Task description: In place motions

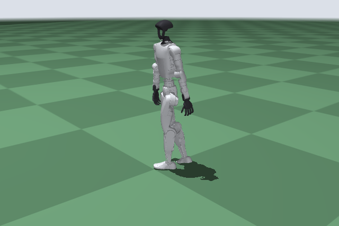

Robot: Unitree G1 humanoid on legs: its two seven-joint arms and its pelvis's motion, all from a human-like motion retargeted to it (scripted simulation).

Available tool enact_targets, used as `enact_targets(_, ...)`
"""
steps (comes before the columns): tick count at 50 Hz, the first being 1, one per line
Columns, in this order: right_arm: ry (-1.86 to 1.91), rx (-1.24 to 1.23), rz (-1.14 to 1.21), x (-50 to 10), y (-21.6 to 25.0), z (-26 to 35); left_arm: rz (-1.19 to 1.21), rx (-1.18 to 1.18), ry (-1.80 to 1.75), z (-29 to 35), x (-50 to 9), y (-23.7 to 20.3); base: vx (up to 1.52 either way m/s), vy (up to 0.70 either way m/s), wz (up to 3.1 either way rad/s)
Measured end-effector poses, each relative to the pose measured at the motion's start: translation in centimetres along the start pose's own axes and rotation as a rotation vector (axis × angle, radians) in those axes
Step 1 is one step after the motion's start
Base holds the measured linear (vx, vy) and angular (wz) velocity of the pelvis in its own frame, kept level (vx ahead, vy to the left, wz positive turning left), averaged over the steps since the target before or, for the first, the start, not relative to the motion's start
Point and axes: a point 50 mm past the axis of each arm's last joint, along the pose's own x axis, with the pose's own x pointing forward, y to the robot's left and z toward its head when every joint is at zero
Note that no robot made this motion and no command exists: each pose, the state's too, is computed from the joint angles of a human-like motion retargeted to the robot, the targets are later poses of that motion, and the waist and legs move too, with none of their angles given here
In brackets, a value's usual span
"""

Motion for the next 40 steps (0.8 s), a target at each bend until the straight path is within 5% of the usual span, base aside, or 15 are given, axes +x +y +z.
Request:
enact_targets(12,-0.061,0.151,-0.127,-0.4,-3.4,2.4,-0.05,-0.025,0.033,-2.4,-0.1,-0.9,0.16,-0.16,-2.09)
enact_targets(27,0.172,0.181,-0.01,-0.6,0.3,-4.1,-0.08,0.092,-0.143,3.1,-0.1,-1.0,0.05,-0.12,-0.56)
enact_targets(40,0.139,0.164,0.014,-0.4,1.3,-3.6,-0.117,0.102,-0.006,-0.9,-0.1,-2.3,0.03,-0.08,-0.09)
